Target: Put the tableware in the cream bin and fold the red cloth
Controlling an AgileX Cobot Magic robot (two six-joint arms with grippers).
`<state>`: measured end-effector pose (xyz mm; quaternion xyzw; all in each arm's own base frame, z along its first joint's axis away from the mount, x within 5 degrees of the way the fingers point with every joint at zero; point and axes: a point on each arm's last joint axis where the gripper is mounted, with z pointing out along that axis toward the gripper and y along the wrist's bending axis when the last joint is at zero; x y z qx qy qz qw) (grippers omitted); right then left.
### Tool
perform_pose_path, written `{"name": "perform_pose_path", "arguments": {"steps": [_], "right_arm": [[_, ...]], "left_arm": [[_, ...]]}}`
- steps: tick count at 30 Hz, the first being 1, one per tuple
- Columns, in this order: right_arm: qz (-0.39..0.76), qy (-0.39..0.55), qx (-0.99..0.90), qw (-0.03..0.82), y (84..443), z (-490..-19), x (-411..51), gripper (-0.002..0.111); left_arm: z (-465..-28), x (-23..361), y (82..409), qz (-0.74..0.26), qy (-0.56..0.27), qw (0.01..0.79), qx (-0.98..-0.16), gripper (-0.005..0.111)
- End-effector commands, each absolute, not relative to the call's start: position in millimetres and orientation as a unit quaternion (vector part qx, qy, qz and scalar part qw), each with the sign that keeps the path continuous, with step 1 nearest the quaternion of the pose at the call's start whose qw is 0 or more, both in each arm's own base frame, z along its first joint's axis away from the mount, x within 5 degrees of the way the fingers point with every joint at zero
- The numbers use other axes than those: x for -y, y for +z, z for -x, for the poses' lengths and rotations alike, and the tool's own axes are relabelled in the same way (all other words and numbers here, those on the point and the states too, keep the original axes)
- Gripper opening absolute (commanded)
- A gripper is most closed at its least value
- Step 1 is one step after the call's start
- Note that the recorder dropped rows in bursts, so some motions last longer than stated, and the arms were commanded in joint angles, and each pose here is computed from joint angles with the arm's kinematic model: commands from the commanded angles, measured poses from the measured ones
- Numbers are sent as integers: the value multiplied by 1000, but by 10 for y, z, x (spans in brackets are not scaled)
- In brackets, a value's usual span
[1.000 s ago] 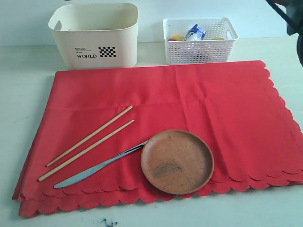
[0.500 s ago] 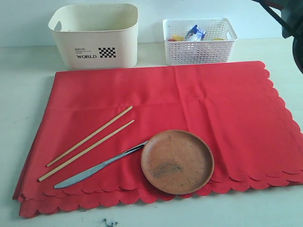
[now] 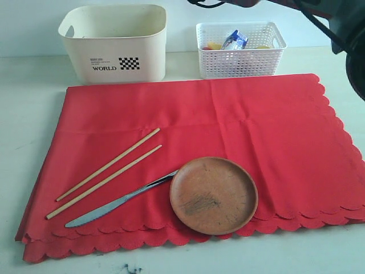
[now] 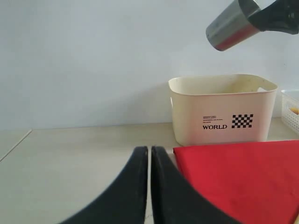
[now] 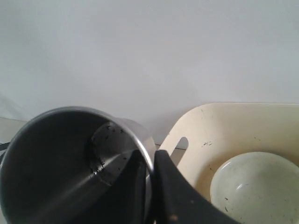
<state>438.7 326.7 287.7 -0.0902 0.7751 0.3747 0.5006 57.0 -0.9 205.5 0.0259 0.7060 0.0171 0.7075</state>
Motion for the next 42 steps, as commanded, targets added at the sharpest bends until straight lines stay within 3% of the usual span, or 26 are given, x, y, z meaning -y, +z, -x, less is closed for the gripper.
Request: {"name": "perform_pose_path", "arguments": {"steps": [1,9,11,13,17,20,22,30,36,39,42], "right_arm": [[90,347,-752,553,2987,-4366,-3292,0],[45,318,-736,596,2898,-4450,-3281,1],[42,317,-735,598,2902,-4454,-3276,5],[41,317,-734,599,2903,-4455,-3275,17],[43,315,-734,600,2904,-4455,-3274,50],[44,316,-734,599,2902,-4453,-3276,68],[47,317,-736,597,2898,-4450,-3281,74],[63,328,-743,580,2902,-4416,-3310,74],[135,373,-769,502,3000,-4272,-3324,72],[202,370,-786,453,3040,-4210,-3221,65],[280,339,-800,408,3086,-4093,-3130,50]], "left_arm": [[-565,12,2060,-25,13,710,-704,5],[-565,12,2060,-25,13,710,-704,5],[-565,12,2060,-25,13,710,-704,5],[-565,12,2060,-25,13,710,-704,5],[-565,12,2060,-25,13,710,-704,5],[-565,12,2060,-25,13,710,-704,5],[-565,12,2060,-25,13,710,-704,5],[-565,12,2060,-25,13,710,-704,5],[-565,12,2060,-25,13,710,-704,5],[-565,12,2060,-25,13,710,-704,5],[-565,12,2060,-25,13,710,-704,5]]}}
